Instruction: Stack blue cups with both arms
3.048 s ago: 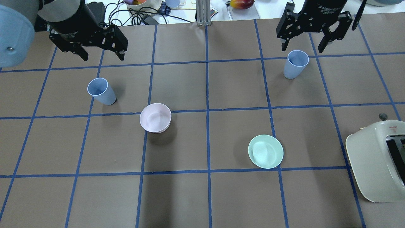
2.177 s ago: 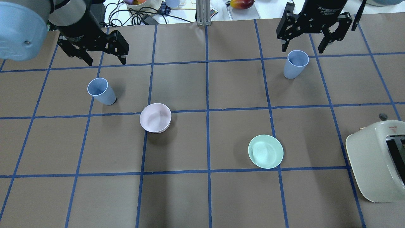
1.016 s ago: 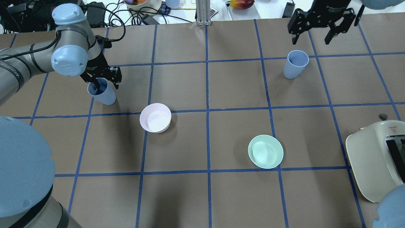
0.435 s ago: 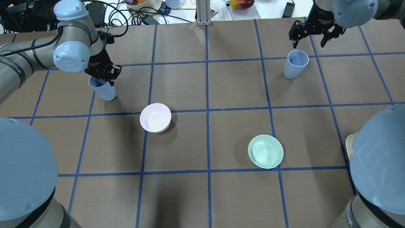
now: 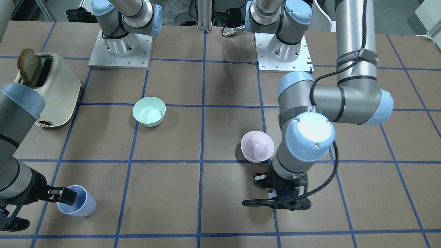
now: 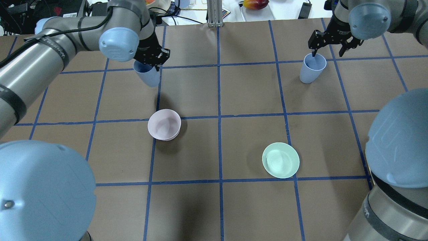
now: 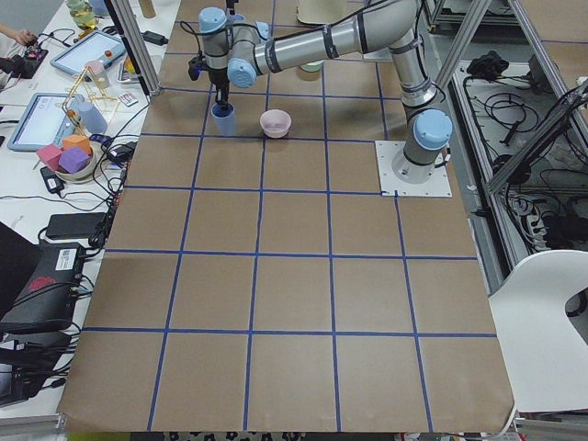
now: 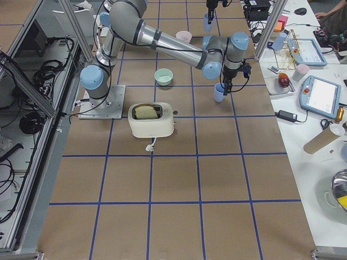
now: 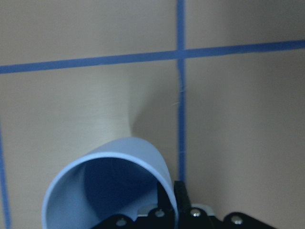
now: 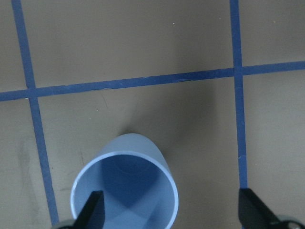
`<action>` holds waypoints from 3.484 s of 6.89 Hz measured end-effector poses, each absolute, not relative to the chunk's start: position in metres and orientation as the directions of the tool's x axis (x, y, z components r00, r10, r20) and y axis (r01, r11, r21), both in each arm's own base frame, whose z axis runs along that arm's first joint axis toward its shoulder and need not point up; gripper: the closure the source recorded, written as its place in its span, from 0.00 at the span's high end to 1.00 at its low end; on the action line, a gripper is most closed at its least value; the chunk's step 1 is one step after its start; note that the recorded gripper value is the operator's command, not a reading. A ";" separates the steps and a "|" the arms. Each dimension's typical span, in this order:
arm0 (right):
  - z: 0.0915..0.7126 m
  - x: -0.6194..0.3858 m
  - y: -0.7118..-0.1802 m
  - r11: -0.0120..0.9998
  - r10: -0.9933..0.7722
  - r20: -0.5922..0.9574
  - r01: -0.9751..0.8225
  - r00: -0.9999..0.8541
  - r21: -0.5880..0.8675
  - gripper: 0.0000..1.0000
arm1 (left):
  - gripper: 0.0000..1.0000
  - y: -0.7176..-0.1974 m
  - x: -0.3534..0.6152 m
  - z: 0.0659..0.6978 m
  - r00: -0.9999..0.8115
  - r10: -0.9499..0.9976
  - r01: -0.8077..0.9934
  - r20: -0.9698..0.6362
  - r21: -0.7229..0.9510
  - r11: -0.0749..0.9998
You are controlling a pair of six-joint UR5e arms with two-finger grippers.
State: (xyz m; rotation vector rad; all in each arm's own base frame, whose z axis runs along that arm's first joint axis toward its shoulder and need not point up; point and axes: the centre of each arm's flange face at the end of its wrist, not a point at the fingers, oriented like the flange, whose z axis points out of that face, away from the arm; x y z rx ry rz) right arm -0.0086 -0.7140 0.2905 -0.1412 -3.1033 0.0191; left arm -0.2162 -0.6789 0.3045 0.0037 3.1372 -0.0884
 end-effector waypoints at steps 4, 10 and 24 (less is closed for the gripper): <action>0.259 -0.011 -0.712 0.995 0.092 0.039 0.094 -0.995 0.039 0.89 | 0.99 -0.673 -0.378 0.288 -0.996 -0.024 -0.033 0.089 -0.102 0.994; 0.250 -0.013 -0.715 0.993 0.101 0.028 0.103 -0.994 0.057 0.00 | 1.00 -0.672 -0.313 0.385 -0.993 -0.111 -0.112 0.042 -0.027 0.993; 0.356 0.318 -0.677 0.943 0.312 -0.062 0.301 -0.948 0.139 0.00 | 1.00 -0.514 -0.197 0.481 -0.999 0.021 0.024 -0.040 -0.095 0.995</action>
